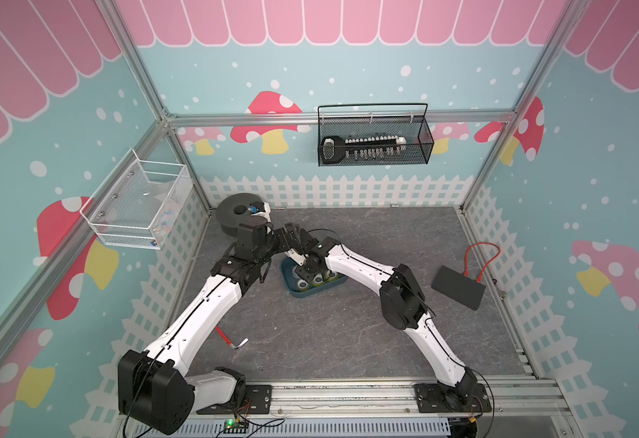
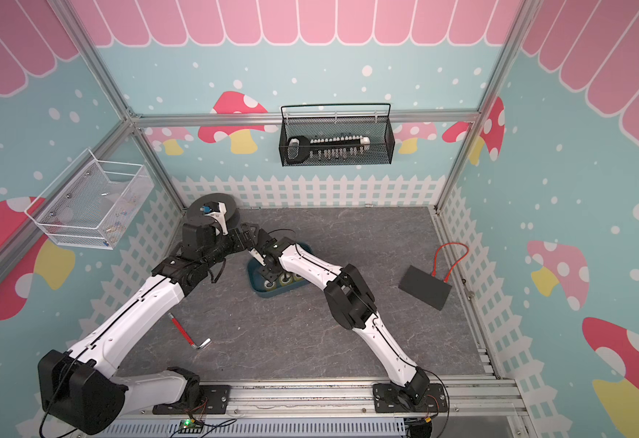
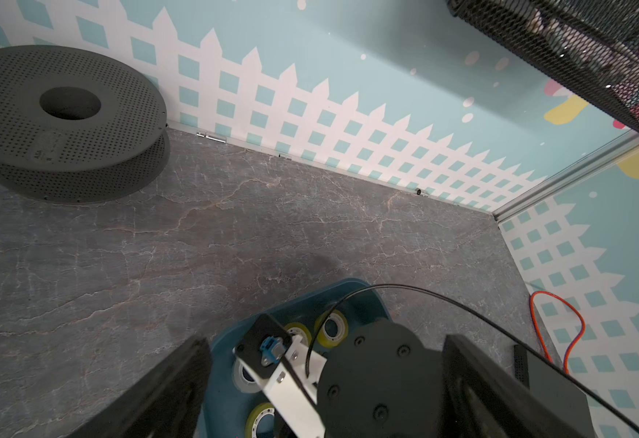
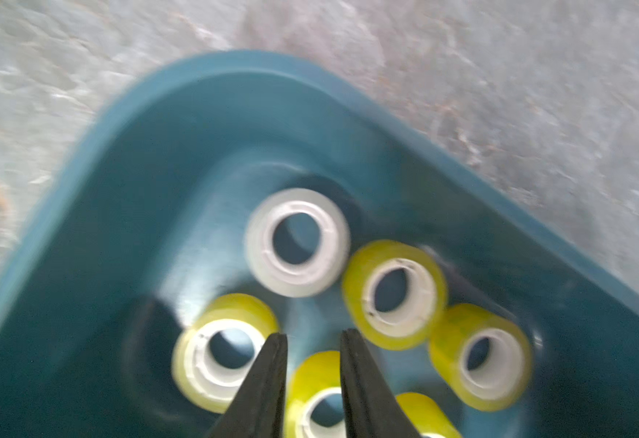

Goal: Put the transparent tape into the storage box
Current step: Place the tape in the storage box, then adjust the storage box at the center of the board.

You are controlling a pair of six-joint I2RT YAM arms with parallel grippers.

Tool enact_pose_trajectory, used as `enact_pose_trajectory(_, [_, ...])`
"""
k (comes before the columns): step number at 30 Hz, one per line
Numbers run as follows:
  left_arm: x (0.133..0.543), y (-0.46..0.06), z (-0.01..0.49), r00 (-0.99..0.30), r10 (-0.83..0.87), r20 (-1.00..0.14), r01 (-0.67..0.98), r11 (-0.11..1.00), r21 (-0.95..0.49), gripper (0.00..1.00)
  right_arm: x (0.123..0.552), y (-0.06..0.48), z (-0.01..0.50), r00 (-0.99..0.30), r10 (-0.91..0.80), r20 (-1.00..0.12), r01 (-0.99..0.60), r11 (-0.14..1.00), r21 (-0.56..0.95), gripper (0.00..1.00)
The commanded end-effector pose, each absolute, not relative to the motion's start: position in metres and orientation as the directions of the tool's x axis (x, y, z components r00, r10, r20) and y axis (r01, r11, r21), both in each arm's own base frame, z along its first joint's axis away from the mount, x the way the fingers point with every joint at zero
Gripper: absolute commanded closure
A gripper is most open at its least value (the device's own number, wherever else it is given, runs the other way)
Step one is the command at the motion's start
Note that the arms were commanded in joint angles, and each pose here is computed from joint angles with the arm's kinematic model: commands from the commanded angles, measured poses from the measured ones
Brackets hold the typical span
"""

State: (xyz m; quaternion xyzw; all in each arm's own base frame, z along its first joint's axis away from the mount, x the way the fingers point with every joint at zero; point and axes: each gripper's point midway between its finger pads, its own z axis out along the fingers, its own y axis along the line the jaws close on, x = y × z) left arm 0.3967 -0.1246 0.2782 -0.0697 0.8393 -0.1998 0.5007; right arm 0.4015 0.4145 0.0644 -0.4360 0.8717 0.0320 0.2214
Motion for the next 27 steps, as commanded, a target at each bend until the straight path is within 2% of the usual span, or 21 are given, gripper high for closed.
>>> enact_pose_trajectory(1, [0.397,-0.121,0.294,-0.445,-0.320,-0.836,0.099,0.910,-0.401,0.01,0.420,0.377,0.096,-0.588,-0.689,-0.424,-0.698,0.697,-0.164,0.70])
enact_pose_trajectory(8, [0.399,-0.122,0.289,-0.456,-0.337,-0.824,0.090,0.903,-0.419,0.01,0.448,0.328,0.113,-0.639,-0.624,-0.449,-0.628,0.761,-0.164,0.70])
enact_pose_trajectory(20, [0.408,-0.132,0.240,-0.552,-0.344,-0.759,0.056,0.893,-0.446,0.01,0.525,0.344,0.112,-0.605,-0.552,-0.574,-0.618,0.780,-0.099,0.70])
enact_pose_trajectory(27, [0.412,-0.133,0.236,-0.561,-0.336,-0.757,0.057,0.896,-0.440,0.01,0.534,0.349,0.092,-0.610,-0.538,-0.581,-0.621,0.781,-0.071,0.70])
